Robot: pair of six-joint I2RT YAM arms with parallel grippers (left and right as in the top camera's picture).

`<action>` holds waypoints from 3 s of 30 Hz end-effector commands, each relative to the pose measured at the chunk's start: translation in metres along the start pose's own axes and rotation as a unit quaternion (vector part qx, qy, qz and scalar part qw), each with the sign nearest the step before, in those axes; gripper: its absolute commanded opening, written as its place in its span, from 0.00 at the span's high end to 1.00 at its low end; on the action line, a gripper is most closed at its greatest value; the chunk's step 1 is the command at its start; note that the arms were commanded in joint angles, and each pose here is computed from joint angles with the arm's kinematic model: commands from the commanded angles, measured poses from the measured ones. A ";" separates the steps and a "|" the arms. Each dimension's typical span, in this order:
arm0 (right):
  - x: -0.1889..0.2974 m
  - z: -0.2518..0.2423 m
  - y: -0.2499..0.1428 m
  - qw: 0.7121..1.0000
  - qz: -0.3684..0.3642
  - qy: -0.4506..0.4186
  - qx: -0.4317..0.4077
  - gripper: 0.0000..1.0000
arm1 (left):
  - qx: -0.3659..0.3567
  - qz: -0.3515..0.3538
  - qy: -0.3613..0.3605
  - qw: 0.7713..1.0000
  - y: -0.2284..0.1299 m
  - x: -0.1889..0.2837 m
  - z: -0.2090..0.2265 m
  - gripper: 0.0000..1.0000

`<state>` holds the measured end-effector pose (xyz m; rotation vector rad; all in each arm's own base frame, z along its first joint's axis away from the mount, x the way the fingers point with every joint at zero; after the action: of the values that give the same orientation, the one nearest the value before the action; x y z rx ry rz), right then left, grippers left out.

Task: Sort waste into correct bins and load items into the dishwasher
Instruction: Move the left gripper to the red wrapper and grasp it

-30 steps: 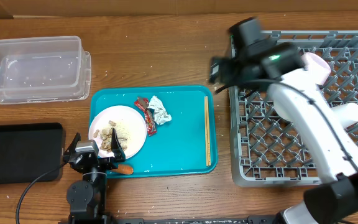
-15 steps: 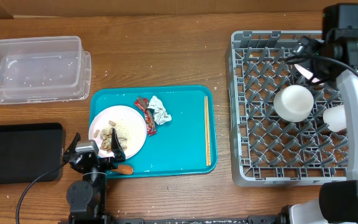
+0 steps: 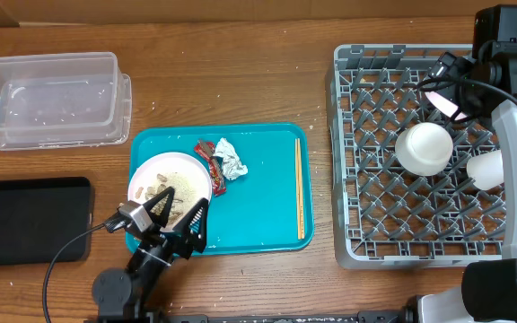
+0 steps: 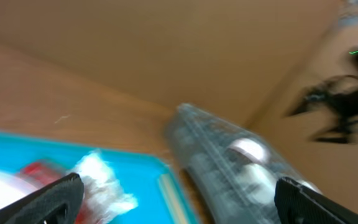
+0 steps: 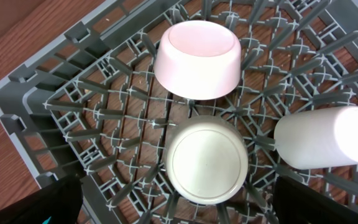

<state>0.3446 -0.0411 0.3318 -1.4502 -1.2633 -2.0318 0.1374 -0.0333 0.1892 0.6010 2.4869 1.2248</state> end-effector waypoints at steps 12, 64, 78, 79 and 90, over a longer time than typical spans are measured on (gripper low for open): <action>0.012 -0.001 0.004 1.000 -0.022 0.005 -0.005 0.00 | -0.106 0.095 0.063 0.988 0.088 0.011 -0.079 0.00; 0.012 -0.001 0.004 1.000 -0.022 0.005 -0.005 0.00 | -0.016 0.587 0.448 0.675 -0.015 -0.208 0.027 0.27; 0.013 -0.001 0.004 1.000 -0.022 0.005 -0.005 0.00 | -0.019 0.577 0.456 0.678 -0.023 -0.216 0.038 0.43; 0.013 -0.001 0.004 1.000 -0.022 0.005 -0.005 0.00 | -0.017 0.578 0.458 0.675 -0.025 -0.216 0.039 0.42; 0.012 -0.001 0.004 1.000 -0.022 0.005 -0.005 0.00 | -0.014 0.606 0.472 0.641 -0.046 -0.211 0.055 0.56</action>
<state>0.3448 -0.0411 0.3320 -1.4497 -1.2614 -2.0364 0.3328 -0.1247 0.1465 2.3943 2.6143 2.4642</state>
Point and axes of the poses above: each gripper's point midway between its finger pads, its own x axis back along the fingers, its own z axis along the line the jaws close on, y = z × x, the point moved 10 cm from there along x, back along the fingers, and after that the axes turned 1 degree about x, right-handed, at the moved point
